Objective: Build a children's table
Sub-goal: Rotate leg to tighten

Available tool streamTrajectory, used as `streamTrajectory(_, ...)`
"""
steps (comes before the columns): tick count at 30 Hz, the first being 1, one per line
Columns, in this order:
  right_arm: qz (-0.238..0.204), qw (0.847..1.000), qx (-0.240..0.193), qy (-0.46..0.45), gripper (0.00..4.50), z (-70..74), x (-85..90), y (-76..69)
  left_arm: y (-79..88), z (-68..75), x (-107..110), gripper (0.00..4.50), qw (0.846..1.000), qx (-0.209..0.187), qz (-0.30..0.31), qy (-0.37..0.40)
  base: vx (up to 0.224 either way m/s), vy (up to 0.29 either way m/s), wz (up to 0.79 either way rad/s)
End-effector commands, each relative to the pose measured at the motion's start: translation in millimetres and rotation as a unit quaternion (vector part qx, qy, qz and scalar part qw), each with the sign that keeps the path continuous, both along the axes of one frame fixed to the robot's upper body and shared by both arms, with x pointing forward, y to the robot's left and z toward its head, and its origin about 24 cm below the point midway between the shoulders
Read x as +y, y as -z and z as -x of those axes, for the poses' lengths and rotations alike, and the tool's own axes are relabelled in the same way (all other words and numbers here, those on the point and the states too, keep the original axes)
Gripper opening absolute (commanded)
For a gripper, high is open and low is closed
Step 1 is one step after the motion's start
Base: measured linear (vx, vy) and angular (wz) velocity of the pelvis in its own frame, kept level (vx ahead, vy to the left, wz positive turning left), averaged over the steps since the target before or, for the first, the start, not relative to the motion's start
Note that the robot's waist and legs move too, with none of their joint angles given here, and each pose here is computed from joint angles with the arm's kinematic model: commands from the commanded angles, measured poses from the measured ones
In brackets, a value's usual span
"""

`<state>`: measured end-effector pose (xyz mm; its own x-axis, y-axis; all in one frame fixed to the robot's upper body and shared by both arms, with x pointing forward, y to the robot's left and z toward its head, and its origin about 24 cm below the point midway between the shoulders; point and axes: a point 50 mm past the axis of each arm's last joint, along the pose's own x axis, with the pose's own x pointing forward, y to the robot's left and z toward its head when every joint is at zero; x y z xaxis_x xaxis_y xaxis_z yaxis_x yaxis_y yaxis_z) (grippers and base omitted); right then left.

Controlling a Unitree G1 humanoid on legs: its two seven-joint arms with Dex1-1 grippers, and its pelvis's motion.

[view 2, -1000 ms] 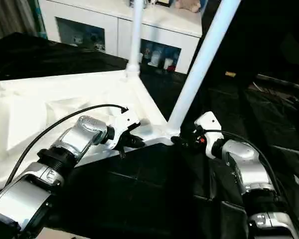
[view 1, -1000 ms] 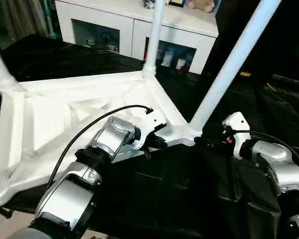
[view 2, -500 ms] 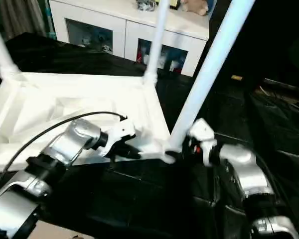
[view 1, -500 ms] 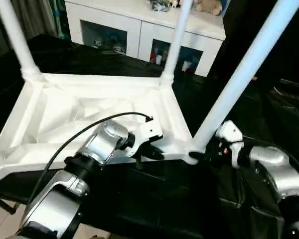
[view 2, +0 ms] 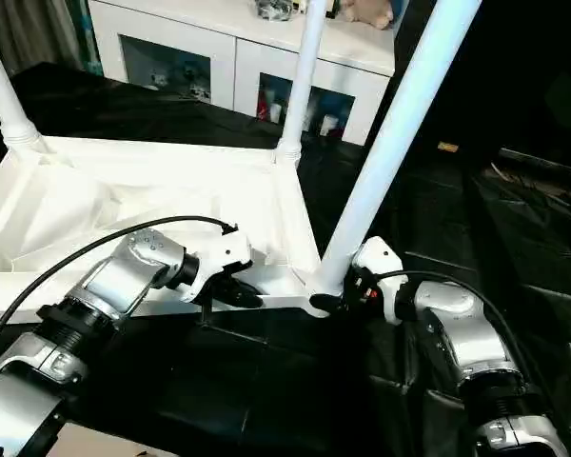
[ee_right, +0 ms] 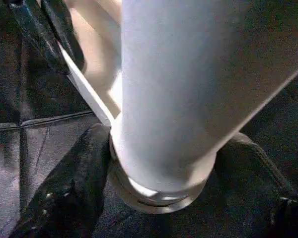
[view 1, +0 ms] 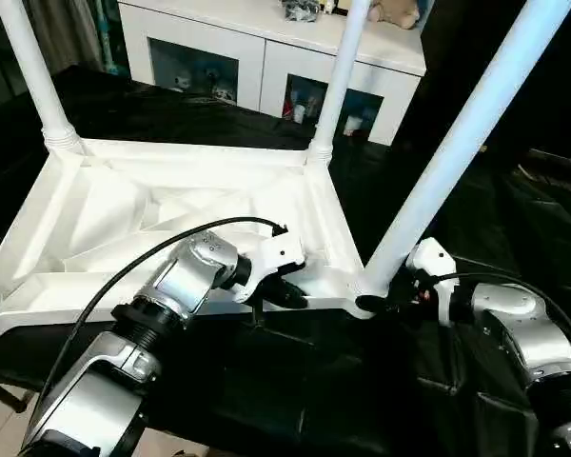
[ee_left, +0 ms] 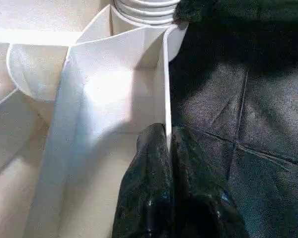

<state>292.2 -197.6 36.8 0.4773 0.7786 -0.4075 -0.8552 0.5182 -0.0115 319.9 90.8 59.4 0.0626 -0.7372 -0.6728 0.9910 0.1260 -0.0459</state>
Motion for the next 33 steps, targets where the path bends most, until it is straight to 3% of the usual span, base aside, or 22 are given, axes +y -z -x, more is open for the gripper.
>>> streamTrajectory(1,0.002,1.000,-0.006,0.008,2.88,-3.3,-4.3,-4.1,29.0,18.1,2.7,0.00,0.997,0.073,-0.034,0.020,0.000,0.000,0.00)
streamTrajectory(13,-0.032,0.998,0.000,0.052,2.67,-4.6,-5.4,1.3,28.9,15.6,4.3,0.00,0.997,0.075,-0.029,-0.009,0.000,0.000,0.00)
streamTrajectory(16,-0.052,0.991,0.001,0.126,2.66,-9.7,-6.5,9.9,30.3,8.4,0.7,0.00,0.996,0.063,-0.021,-0.055,0.000,0.000,0.00)
streamTrajectory(19,-0.060,0.969,0.009,0.241,2.66,-15.0,-1.1,26.7,35.2,-2.1,-6.7,0.00,0.992,0.037,-0.020,-0.120,0.000,0.000,0.00)
streamTrajectory(21,-0.058,0.964,0.008,0.261,2.66,-16.0,0.3,29.4,36.1,-3.3,-8.3,0.00,0.991,0.033,-0.020,-0.129,0.000,0.000,0.00)
streamTrajectory(23,-0.046,0.939,0.009,0.341,2.66,-20.2,7.8,39.6,39.2,-8.2,-16.4,0.00,0.986,0.020,-0.018,-0.163,0.000,0.000,0.00)
streamTrajectory(26,-0.041,0.920,0.006,0.389,2.66,-24.7,23.3,44.2,43.6,-12.4,-22.7,0.00,0.981,0.003,-0.026,-0.194,0.000,0.000,0.00)
streamTrajectory(28,-0.042,0.917,0.000,0.397,2.66,-27.8,33.8,43.1,45.4,-14.5,-24.6,0.00,0.977,-0.004,-0.029,-0.209,0.000,0.000,0.00)
streamTrajectory(31,-0.083,0.923,0.002,0.375,2.66,-31.0,51.3,37.5,46.6,-16.9,-26.0,0.00,0.975,-0.012,-0.037,-0.218,0.000,0.000,0.00)
streamTrajectory(32,-0.092,0.925,-0.001,0.370,3.22,-31.6,53.7,35.6,46.7,-17.4,-26.3,0.00,0.975,-0.013,-0.037,-0.218,0.000,0.000,0.00)
streamTrajectory(33,-0.092,0.925,-0.001,0.370,3.22,-31.6,53.7,35.6,46.7,-17.4,-26.3,0.00,0.975,-0.013,-0.037,-0.218,0.000,0.000,0.00)
